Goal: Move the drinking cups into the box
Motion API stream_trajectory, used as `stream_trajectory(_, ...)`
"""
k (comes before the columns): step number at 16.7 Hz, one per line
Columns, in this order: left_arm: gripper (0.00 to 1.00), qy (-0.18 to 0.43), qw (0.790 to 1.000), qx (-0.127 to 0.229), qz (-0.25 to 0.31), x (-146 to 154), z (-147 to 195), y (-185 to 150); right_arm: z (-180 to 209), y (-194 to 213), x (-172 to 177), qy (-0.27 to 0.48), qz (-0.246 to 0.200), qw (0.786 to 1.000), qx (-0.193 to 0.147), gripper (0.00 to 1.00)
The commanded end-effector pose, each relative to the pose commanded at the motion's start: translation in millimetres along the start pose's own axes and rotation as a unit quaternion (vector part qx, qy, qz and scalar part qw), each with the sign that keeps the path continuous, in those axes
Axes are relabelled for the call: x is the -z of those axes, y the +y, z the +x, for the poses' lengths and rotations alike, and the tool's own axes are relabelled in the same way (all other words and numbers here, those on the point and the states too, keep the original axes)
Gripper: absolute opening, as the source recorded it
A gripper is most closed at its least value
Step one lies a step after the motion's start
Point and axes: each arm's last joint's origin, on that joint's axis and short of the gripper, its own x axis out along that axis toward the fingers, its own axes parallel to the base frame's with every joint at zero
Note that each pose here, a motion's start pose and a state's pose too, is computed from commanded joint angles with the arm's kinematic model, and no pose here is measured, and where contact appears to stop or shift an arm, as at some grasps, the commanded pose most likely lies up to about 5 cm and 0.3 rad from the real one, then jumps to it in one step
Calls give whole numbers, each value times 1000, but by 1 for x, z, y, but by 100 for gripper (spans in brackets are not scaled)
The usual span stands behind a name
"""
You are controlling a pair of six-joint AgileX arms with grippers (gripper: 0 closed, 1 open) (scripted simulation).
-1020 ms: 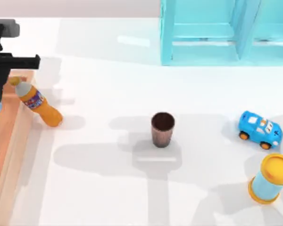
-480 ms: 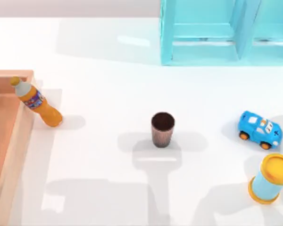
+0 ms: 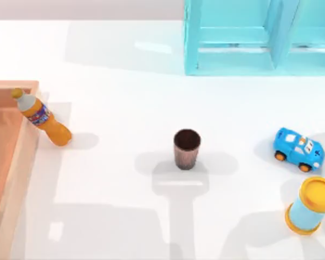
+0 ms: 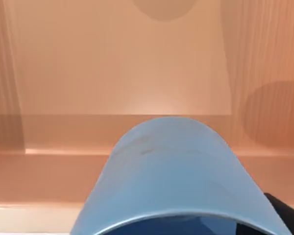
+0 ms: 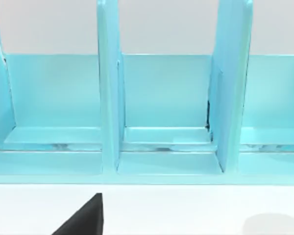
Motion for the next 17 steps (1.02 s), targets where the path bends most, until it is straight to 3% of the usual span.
stream_trajectory(5, 0, -4, 1000, -1, -3, 2, 41, 6, 0, 0, 0, 0, 0, 1000, 0, 100)
stream_trajectory(10, 0, -3, 1000, 0, -2, 2, 46, 7, 0, 0, 0, 0, 0, 1000, 0, 100)
stream_trajectory(17, 53, -3, 1000, 0, -2, 2, 46, 7, 0, 0, 0, 0, 0, 1000, 0, 100)
